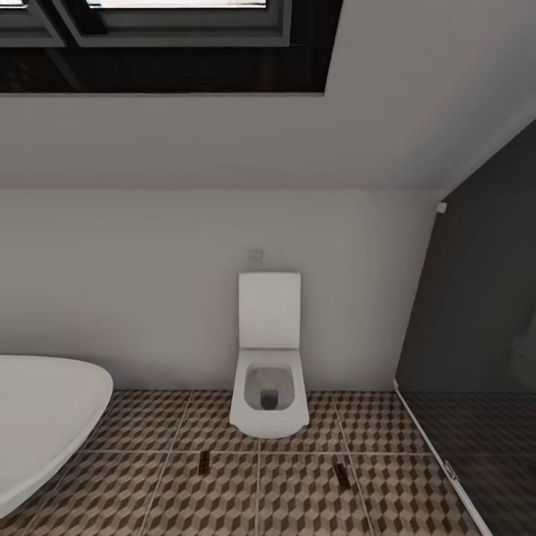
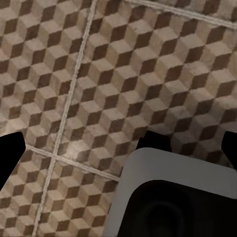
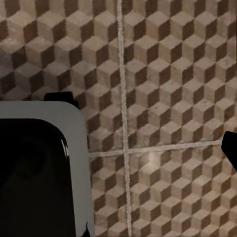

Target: Take the four mousetraps from the cabinet in the bathroom and place them on the bathroom floor. Make sure all four end up on the same floor surface, and ensure that at least two of them are either under or directly next to the same bathroom sink.

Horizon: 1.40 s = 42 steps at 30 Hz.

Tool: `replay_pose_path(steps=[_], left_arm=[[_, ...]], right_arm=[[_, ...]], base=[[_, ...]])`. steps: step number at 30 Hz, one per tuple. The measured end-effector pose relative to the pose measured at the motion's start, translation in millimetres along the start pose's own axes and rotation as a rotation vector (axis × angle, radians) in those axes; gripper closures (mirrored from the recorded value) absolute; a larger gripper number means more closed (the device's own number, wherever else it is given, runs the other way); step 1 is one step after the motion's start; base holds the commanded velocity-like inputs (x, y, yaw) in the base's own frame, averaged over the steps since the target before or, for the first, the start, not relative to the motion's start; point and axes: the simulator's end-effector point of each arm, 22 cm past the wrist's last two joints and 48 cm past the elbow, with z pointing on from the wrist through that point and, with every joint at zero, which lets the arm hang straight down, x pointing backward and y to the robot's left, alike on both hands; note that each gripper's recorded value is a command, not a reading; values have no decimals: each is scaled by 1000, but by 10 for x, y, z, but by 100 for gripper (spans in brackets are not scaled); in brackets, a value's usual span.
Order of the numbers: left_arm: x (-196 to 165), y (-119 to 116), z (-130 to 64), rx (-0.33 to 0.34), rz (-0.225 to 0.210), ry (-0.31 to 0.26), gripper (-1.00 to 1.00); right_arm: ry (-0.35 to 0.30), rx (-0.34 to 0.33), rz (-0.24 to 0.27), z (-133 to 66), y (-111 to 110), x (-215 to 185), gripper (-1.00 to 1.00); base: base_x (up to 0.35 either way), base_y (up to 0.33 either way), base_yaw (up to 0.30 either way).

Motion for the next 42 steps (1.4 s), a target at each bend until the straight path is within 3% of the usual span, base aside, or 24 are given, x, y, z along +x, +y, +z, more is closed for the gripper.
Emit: replay_pose_path(steps=[10, 42], left_arm=[[-49, 21, -154, 1, 0, -2, -100], [-170, 72, -611, 5, 1, 0, -100]], right_arm=[[-1, -4, 44, -155, 21, -50, -100], [9, -106, 35, -632, 305, -144, -100]], base=[[0, 0, 0], [0, 0, 0]])
